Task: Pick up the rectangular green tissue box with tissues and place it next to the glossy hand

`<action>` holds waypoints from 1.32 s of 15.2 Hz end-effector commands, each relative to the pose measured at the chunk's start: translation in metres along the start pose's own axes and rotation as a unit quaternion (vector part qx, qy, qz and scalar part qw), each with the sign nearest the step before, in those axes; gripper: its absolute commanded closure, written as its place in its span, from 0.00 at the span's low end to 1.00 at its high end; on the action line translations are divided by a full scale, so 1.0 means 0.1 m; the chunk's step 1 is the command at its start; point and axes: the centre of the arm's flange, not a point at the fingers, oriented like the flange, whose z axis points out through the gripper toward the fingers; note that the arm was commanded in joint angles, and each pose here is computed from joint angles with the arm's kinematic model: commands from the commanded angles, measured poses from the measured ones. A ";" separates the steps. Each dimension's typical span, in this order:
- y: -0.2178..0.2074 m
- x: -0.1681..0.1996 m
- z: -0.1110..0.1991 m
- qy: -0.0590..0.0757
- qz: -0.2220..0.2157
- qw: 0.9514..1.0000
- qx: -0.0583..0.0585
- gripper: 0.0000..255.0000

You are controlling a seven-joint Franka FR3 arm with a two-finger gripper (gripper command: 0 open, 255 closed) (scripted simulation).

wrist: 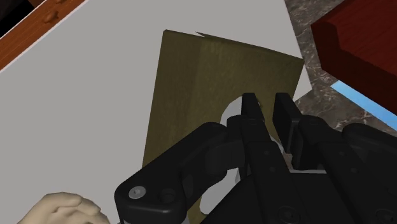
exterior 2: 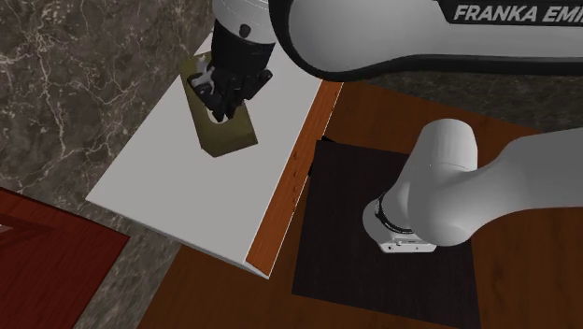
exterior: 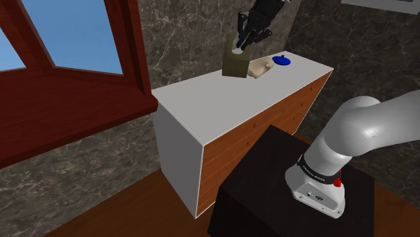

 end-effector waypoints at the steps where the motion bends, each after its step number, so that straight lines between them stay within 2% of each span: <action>1: 0.18 0.17 -0.05 0.000 -0.001 1.000 0.000 1.00; 20: 2.03 1.81 -0.51 0.000 -0.001 1.000 0.000 1.00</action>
